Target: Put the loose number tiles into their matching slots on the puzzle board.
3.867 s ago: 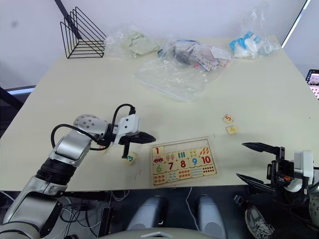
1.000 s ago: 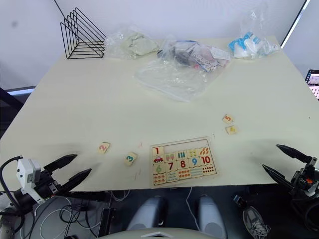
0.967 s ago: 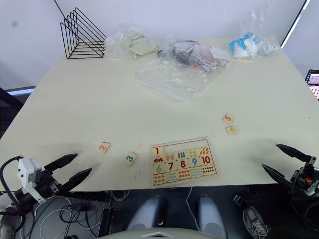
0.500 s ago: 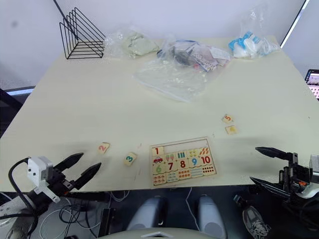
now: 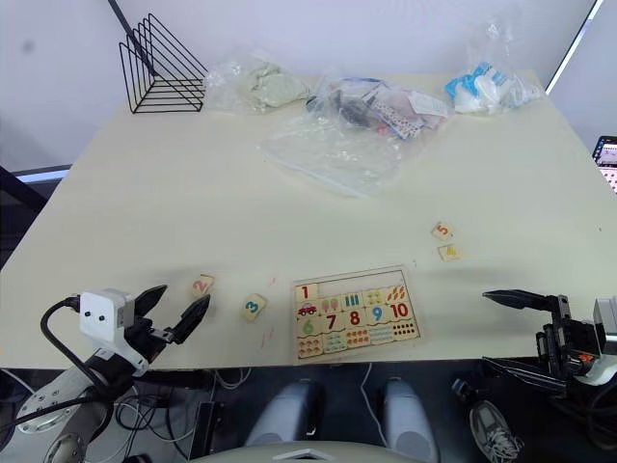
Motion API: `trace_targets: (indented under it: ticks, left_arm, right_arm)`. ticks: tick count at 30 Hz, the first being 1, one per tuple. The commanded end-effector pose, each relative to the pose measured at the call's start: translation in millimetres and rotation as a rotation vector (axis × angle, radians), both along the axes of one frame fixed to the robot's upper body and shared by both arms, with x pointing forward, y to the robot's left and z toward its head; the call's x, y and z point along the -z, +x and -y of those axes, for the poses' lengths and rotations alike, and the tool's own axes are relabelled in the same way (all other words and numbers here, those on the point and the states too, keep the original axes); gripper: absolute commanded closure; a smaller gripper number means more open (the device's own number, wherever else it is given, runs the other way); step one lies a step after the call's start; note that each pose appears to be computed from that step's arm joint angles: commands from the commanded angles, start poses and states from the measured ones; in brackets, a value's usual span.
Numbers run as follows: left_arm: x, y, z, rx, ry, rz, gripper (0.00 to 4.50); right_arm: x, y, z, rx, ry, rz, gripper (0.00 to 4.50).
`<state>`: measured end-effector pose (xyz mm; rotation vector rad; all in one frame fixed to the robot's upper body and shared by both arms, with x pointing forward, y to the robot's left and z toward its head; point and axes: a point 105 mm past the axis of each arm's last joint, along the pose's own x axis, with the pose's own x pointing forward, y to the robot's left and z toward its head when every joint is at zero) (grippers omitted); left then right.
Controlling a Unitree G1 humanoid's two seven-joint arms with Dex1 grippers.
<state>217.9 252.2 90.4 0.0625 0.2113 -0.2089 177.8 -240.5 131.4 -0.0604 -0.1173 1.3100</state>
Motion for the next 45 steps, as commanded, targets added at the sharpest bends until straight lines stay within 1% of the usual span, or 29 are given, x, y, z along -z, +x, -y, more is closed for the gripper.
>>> trace_targets:
  ticks: [1,6,8,17,29,32,33,34,36,37,38,39,41,45]
  left_arm:
    - [-4.5,8.7,0.1,0.007,0.035,0.001,0.03]
    - [5.0,11.5,2.5,0.030,0.039,-0.055,0.03]
    - [7.0,11.7,2.7,0.026,0.027,-0.077,0.03]
    - [12.3,14.2,5.1,0.055,0.057,-0.182,0.03]
    - [16.5,16.4,6.8,0.083,0.062,-0.238,0.03]
    - [16.8,16.6,7.0,0.085,0.061,-0.240,0.80]
    - [17.0,16.7,7.1,0.087,0.063,-0.240,1.34]
    - [17.1,17.0,7.1,0.088,0.063,-0.239,1.70]
    - [16.9,18.2,7.1,0.091,0.070,-0.234,2.68]
    - [16.9,18.9,7.1,0.091,0.070,-0.232,2.91]
    - [17.0,19.5,7.3,0.092,0.071,-0.231,2.91]
    - [16.9,19.9,7.3,0.094,0.074,-0.229,3.40]
    - [16.5,20.5,7.1,0.098,0.075,-0.227,3.51]
    - [10.1,23.1,6.9,0.123,0.082,-0.206,3.51]
  right_arm:
    - [-6.1,-0.4,2.2,-0.003,-0.007,0.034,0.00]
    - [-6.0,0.5,3.9,0.008,-0.010,0.046,0.00]
    - [-5.8,0.8,5.2,0.014,-0.011,0.050,0.00]
    - [-4.7,1.0,8.8,0.030,-0.014,0.052,0.00]
    - [-2.2,1.5,11.9,0.040,-0.016,0.050,0.00]
    - [-2.2,1.4,11.8,0.039,-0.016,0.051,0.00]
    - [-2.4,1.4,11.5,0.038,-0.016,0.052,0.00]
    - [-2.4,1.2,11.1,0.037,-0.015,0.052,0.00]
    - [-2.3,0.9,10.4,0.035,-0.014,0.051,0.00]
    - [-2.1,0.9,10.2,0.034,-0.014,0.051,0.00]
    - [-1.9,0.8,9.9,0.034,-0.013,0.051,0.00]
    - [-1.7,0.8,9.7,0.034,-0.012,0.051,0.00]
    - [-2.0,0.9,9.4,0.033,-0.010,0.054,0.00]
    - [-2.4,1.3,8.5,0.033,-0.005,0.060,0.00]
